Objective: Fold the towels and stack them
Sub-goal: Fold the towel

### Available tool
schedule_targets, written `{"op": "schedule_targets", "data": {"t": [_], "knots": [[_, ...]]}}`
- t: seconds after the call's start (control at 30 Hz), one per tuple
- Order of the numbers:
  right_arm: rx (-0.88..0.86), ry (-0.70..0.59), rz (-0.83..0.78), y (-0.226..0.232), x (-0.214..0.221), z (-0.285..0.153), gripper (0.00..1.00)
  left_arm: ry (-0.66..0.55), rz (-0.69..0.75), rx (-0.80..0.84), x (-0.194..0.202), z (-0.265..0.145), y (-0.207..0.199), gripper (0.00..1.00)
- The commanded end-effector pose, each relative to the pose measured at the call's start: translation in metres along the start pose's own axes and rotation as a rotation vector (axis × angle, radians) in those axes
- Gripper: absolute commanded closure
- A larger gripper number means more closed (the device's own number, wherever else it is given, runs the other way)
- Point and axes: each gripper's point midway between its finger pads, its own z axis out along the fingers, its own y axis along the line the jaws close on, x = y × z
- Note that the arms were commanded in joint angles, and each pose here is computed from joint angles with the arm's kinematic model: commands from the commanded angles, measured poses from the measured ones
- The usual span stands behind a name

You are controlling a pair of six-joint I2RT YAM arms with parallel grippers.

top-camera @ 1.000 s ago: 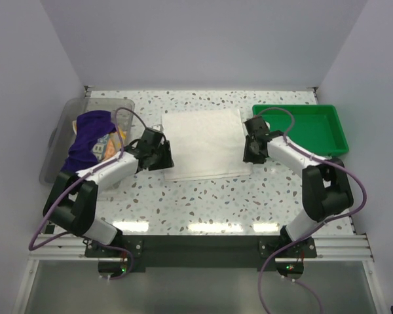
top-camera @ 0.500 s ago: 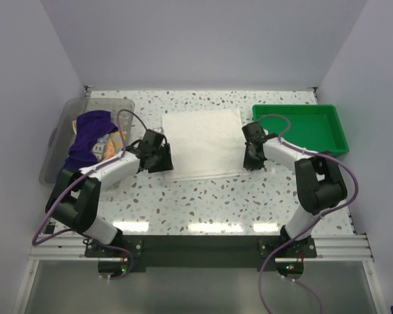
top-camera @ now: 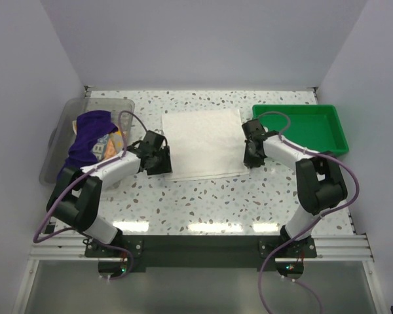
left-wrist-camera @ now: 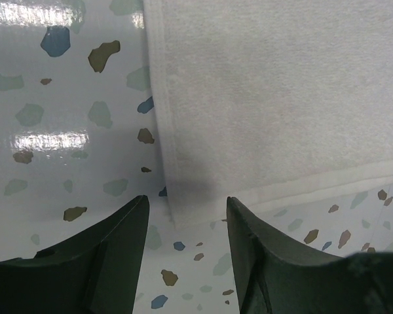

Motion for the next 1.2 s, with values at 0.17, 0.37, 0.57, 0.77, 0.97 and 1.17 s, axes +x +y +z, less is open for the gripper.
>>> {"op": "schedule_targets", "data": {"t": [0.17, 0.37, 0.57, 0.77, 0.97, 1.17], "knots": [[-0.035, -0.062, -0.009, 0.007, -0.024, -0.019, 0.85, -0.010, 0.019, 0.002, -0.009, -0.001, -0.002, 0.44], [-0.036, -0.031, -0.014, 0.010, -0.019, -0.009, 0.76, -0.006, 0.027, 0.009, -0.009, -0.001, -0.004, 0.44], [-0.042, -0.024, -0.012, 0.012, -0.018, -0.006, 0.82, -0.001, 0.028, 0.008, -0.007, -0.001, -0.003, 0.44], [-0.004, 0.015, -0.013, 0.004, -0.005, 0.004, 0.75, 0.006, 0.033, 0.003, -0.005, 0.000, -0.002, 0.44], [0.005, 0.016, -0.012, 0.002, -0.001, 0.009, 0.79, 0.008, 0.038, -0.001, -0.005, 0.000, -0.001, 0.43], [0.008, -0.029, -0.018, 0.001, -0.017, -0.006, 0.92, 0.006, 0.039, -0.009, -0.005, 0.000, 0.001, 0.43]]}}
